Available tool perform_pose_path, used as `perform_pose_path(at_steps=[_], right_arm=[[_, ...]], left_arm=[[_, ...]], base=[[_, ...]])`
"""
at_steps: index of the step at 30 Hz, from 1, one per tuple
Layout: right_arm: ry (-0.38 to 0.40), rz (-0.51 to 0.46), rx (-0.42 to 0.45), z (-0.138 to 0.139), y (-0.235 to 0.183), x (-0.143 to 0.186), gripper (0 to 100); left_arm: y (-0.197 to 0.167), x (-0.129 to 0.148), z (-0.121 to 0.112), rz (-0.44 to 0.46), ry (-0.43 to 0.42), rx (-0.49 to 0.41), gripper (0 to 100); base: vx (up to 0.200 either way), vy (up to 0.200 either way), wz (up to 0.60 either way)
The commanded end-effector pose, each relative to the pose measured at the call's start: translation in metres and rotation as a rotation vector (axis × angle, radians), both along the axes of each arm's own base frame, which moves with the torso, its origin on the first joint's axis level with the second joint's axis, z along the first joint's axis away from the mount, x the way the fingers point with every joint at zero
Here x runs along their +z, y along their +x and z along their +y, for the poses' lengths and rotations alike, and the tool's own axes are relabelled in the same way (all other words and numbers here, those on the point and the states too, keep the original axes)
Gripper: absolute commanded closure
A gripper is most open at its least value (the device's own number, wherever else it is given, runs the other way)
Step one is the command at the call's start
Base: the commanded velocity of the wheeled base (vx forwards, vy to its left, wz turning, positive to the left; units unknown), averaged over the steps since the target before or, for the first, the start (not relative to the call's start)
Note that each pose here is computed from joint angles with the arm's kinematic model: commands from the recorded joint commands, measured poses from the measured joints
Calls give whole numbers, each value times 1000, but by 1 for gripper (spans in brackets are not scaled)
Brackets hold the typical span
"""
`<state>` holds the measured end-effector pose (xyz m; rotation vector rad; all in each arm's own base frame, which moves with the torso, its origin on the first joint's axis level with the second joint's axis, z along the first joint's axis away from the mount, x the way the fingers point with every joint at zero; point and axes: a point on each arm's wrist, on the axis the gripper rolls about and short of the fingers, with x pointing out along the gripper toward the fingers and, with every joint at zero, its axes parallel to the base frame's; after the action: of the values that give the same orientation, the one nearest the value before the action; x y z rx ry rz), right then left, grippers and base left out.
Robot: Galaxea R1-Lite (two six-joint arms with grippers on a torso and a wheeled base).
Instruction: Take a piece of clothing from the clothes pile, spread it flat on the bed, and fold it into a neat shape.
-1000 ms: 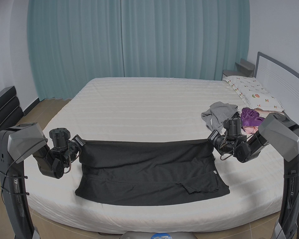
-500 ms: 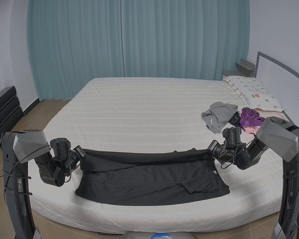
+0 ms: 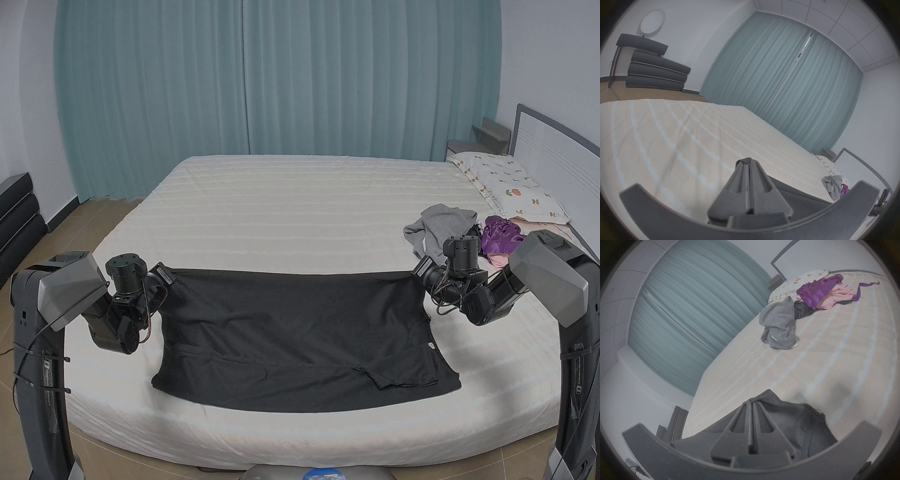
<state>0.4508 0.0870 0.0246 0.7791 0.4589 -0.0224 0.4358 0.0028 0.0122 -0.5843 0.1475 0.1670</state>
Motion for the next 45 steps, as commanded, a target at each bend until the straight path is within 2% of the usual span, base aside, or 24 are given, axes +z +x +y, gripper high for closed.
perform_pose_path(at_steps=[1,6,13,19,24,33,34,35,40,44,45], right_arm=[[-13,50,-2,-3,-8,-15,100],[-29,110,17,-5,-26,-21,100],[-70,180,56,-10,-51,-27,100],[-96,235,90,-13,-74,-35,100],[-138,266,125,-13,-89,-45,100],[-164,291,149,-12,-98,-53,100],[-179,291,159,-12,-99,-54,100],[-183,291,166,-12,-100,-54,0],[-170,267,162,-13,-98,-46,0],[-88,174,164,-23,-94,-9,0],[-88,174,164,-23,-94,-9,0]], left_arm=[[-5,-14,0,37,6,1,100],[-33,-34,0,157,50,-45,100],[-58,-42,1,185,139,-89,100],[-91,-55,-2,250,201,-197,100],[-100,-64,-1,281,256,-220,100],[-109,-71,-1,324,259,-228,100],[-110,-71,-1,327,261,-227,0],[-109,-70,-1,324,261,-227,0],[-107,-66,-1,304,252,-222,0],[-90,-47,5,210,200,-178,0],[-90,-47,5,210,200,-178,0]], base=[[0,0,0],[0,0,0],[0,0,0],[0,0,0],[0,0,0],[0,0,0],[0,0,0],[0,0,0],[0,0,0],[0,0,0],[0,0,0]])
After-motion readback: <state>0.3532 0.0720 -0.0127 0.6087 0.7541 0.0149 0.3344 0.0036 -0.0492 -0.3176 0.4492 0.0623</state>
